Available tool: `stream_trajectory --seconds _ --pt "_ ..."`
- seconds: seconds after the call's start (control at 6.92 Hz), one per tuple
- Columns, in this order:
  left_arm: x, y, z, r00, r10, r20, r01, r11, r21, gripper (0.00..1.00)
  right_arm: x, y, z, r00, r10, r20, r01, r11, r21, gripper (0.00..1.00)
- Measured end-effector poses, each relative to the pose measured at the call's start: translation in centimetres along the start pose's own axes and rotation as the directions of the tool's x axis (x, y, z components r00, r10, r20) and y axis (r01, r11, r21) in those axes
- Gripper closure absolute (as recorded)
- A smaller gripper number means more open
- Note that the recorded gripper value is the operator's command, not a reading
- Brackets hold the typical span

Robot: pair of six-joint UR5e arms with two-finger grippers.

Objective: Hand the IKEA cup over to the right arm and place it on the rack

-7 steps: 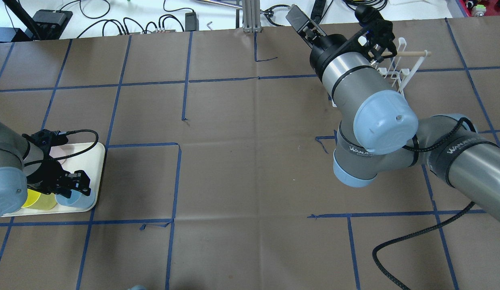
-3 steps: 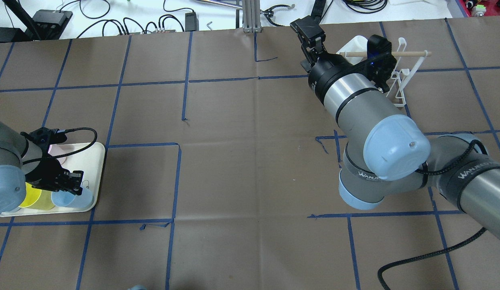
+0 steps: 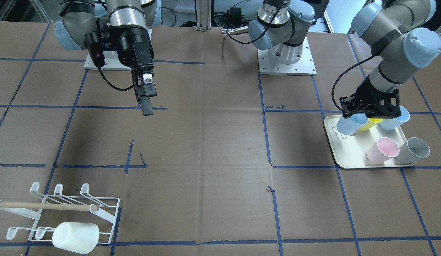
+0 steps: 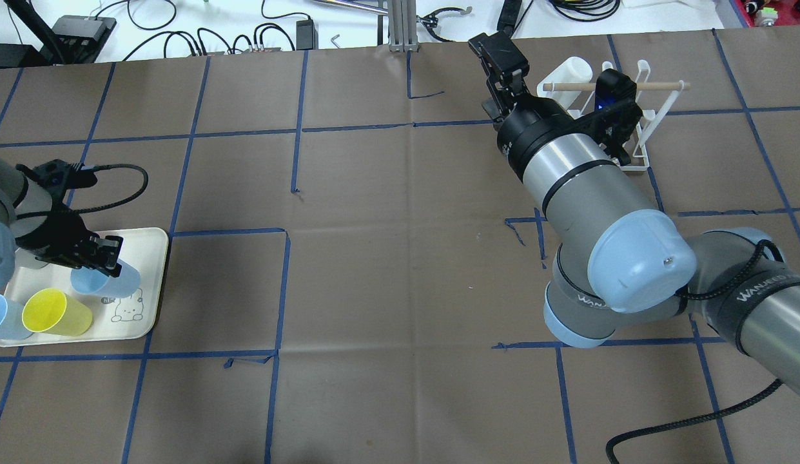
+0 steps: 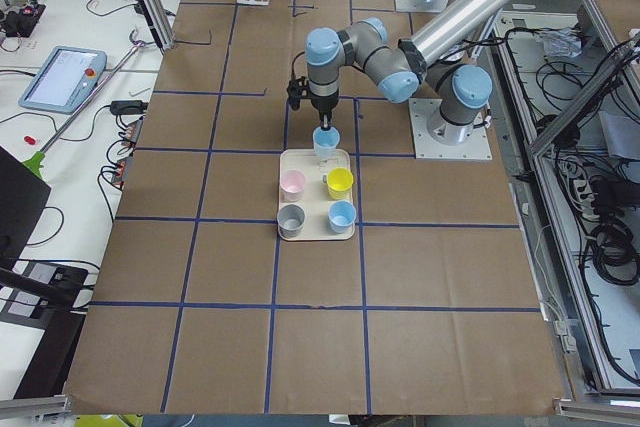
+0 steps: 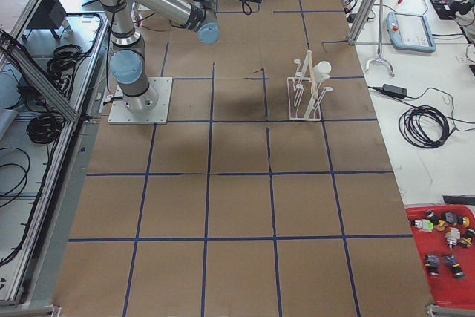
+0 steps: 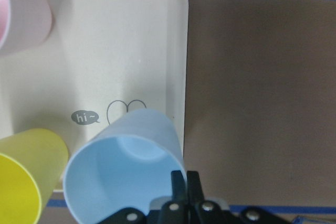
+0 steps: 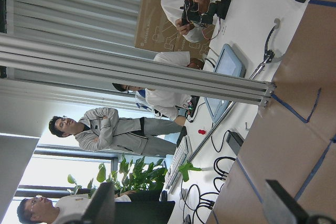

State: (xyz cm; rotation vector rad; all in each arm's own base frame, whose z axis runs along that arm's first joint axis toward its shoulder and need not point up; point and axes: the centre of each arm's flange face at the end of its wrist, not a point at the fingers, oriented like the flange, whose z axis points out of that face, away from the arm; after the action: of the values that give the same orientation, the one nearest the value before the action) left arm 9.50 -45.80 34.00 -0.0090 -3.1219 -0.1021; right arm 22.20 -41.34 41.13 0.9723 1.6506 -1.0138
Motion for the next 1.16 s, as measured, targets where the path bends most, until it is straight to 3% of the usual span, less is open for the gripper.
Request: stream_trajectory --seconds 0.29,0.43,0.72,1.01,1.16 --pt "3.8 -4.3 -10.3 0.998 0.061 0.001 -0.061 0.998 -0.019 1.0 0.0 0.0 -0.1 1.0 0.0 0.005 0.0 1.0 0.001 0.0" --pt "6.2 -6.2 -13.6 0.996 0.091 0.006 -0.091 0.996 -0.018 1.0 -0.1 0.0 -0.1 1.0 0.0 0.005 0.0 1.0 0.001 0.0" --pt "11.2 -8.7 -15.4 0.99 0.143 -0.004 -0.143 0.99 0.02 1.0 0.0 0.0 -0.1 1.0 -0.002 0.003 0.002 1.0 0.001 0.0" --pt "16.1 -10.3 -14.8 0.983 0.171 -0.061 -0.164 0.98 0.109 1.0 0.1 0.0 0.0 1.0 -0.002 -0.003 0.002 1.0 0.001 0.0" --pt "18.5 -10.8 -14.8 0.974 0.209 -0.088 -0.191 0.965 0.182 1.0 0.1 0.0 0.0 1.0 -0.003 -0.005 0.003 1.0 0.0 0.0"
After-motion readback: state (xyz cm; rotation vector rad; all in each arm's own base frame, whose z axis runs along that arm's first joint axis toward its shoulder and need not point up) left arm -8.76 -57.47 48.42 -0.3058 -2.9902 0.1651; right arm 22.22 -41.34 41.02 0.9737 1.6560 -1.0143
